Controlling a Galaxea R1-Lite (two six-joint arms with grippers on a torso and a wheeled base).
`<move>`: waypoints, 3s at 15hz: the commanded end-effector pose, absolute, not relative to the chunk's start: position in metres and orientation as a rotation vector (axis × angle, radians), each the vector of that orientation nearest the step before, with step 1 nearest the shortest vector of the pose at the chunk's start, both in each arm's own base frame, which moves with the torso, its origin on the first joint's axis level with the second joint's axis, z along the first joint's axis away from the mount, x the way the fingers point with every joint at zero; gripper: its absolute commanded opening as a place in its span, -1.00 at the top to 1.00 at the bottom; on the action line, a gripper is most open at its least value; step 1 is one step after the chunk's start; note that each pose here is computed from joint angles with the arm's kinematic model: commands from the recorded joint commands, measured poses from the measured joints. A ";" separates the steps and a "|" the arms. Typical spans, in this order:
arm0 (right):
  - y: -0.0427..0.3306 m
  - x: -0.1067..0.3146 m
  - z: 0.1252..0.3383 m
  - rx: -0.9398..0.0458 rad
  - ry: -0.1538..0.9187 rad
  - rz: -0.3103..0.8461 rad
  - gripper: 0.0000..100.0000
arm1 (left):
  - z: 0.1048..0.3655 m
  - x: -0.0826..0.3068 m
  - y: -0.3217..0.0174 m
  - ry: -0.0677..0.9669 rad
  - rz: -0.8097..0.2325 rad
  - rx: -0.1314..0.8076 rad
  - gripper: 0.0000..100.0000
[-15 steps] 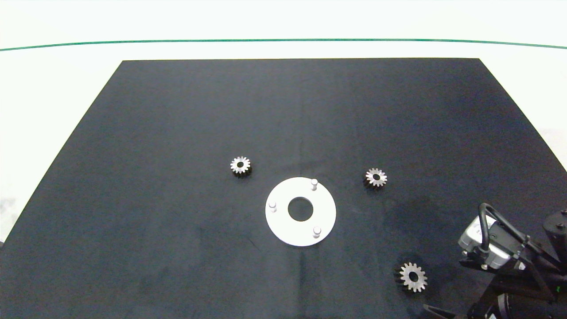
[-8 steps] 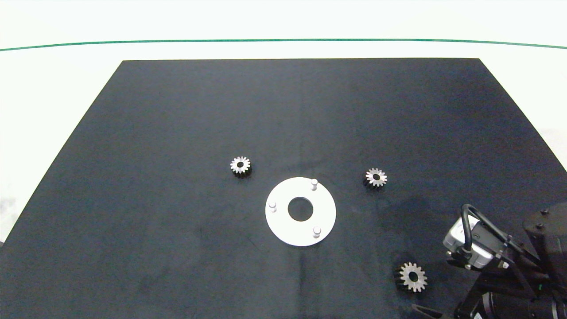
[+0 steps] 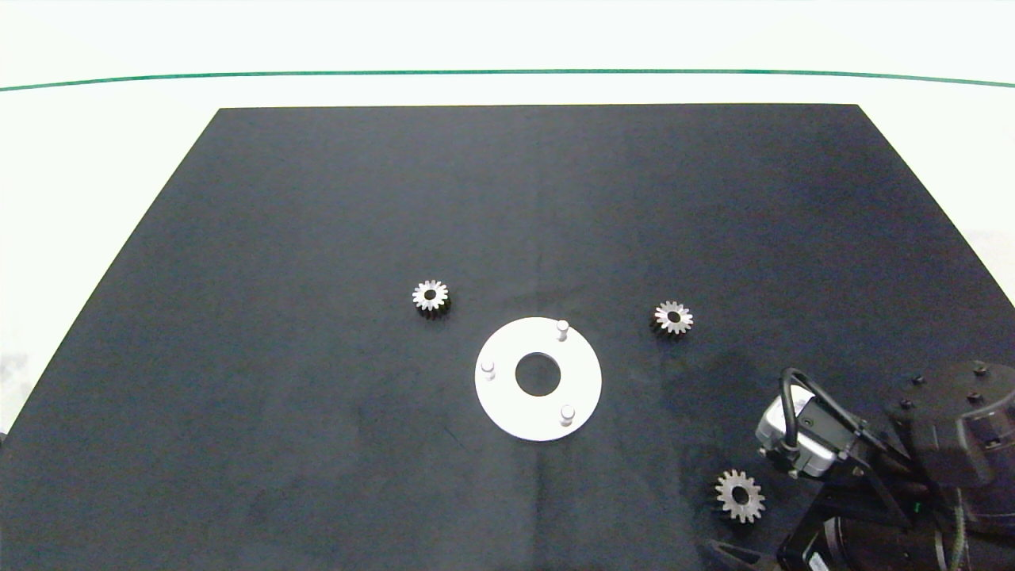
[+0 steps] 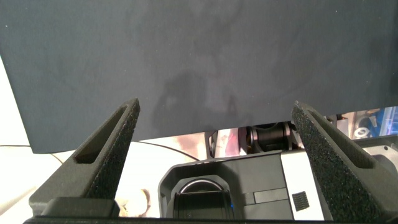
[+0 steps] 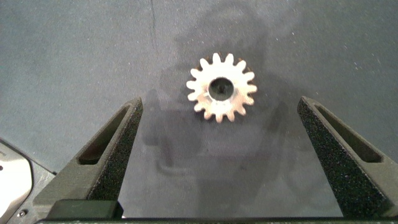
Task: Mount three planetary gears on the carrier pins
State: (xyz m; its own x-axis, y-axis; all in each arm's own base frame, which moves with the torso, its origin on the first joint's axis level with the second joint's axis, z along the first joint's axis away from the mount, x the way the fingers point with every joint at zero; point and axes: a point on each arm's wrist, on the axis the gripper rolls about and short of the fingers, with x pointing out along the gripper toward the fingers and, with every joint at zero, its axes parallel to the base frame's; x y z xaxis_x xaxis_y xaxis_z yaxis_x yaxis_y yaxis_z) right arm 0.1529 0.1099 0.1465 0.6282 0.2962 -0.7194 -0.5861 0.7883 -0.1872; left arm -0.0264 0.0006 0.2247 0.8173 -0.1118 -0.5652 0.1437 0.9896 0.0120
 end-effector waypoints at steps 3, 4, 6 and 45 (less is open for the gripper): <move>0.114 0.158 0.143 -0.436 0.734 0.525 -1.00 | 0.225 -0.027 0.001 0.598 -0.137 0.056 -1.00; 0.115 0.159 0.141 -0.438 0.740 0.525 -1.00 | 0.225 -0.026 0.001 0.600 -0.137 0.056 -1.00; 0.116 0.160 0.140 -0.441 0.745 0.526 -0.98 | 0.225 -0.027 0.001 0.598 -0.137 0.056 -1.00; 0.120 0.168 0.143 -0.431 0.699 0.501 0.58 | 0.226 -0.025 0.001 0.584 -0.155 0.060 -1.00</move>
State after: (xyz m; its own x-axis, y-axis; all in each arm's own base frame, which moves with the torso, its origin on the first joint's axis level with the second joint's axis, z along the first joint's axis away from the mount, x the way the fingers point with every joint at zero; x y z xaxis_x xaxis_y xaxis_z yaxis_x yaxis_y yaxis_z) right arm 0.1678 0.1202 0.1389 0.6461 0.2800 -0.7101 -0.5694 0.7963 -0.2040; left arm -0.0252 0.0010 0.2264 0.8260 -0.1285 -0.5488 0.1624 0.9866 0.0134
